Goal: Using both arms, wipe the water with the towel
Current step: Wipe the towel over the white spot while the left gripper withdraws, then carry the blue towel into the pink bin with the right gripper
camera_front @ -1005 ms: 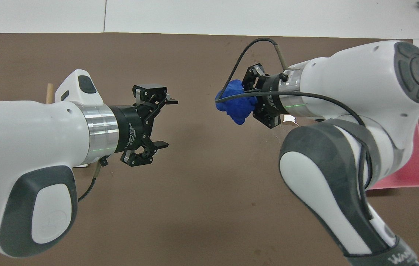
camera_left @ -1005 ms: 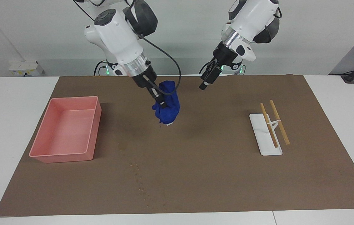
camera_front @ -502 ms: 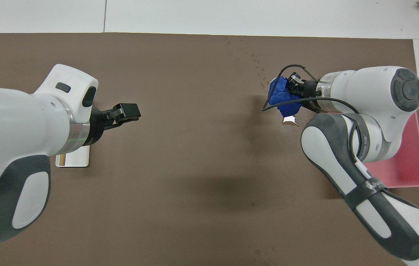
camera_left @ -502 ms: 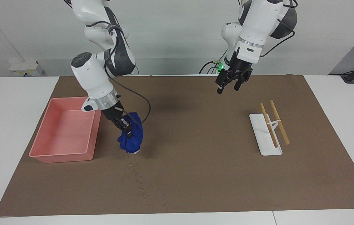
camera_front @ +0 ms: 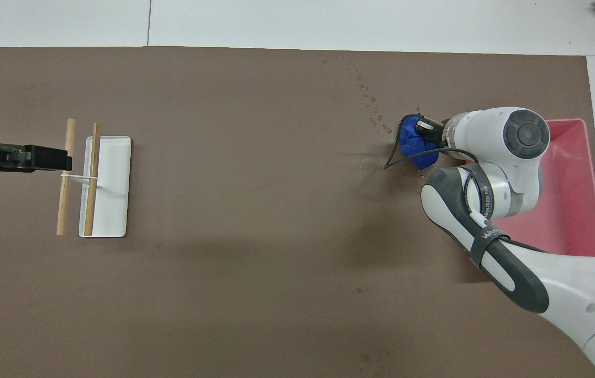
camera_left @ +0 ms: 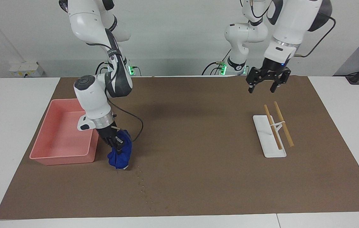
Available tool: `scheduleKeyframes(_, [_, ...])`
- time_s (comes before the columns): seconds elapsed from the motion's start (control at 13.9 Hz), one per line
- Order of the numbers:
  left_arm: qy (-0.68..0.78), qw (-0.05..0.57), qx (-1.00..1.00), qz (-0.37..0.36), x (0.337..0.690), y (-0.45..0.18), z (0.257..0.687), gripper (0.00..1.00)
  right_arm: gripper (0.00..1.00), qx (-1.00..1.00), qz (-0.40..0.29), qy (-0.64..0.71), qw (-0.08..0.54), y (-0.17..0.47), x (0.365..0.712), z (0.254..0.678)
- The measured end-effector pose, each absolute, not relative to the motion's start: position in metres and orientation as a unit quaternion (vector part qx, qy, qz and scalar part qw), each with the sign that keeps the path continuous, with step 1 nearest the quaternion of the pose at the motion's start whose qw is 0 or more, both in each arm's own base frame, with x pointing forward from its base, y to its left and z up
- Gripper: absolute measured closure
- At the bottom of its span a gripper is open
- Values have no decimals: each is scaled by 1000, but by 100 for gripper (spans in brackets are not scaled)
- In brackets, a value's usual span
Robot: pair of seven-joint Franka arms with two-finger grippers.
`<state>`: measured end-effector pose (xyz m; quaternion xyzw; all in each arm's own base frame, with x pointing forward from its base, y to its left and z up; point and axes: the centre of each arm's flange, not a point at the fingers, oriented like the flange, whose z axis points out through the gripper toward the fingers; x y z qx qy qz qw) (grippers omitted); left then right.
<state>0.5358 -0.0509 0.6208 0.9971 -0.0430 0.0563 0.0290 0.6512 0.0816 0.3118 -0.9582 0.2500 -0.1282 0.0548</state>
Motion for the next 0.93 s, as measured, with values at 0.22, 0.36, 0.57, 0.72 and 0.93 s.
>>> scheduleKeyframes(0.22, [-74,4,997,27,545,-40,650,0,81,-961,-110,248,48,84,646,305])
scheduleKeyframes(0.36, [-106,-14,994,16,549,-47,643,0,81,-964,-90,247,39,86,640,305])
scheduleKeyframes(0.57, [-123,-18,992,5,548,-59,637,0,81,-967,-41,250,15,88,627,306])
scheduleKeyframes(0.72, [-123,-18,992,3,547,-58,636,0,81,-966,-3,258,7,88,614,306])
scheduleKeyframes(0.93, [-88,-18,996,2,547,-60,634,0,81,-962,31,272,9,88,593,304])
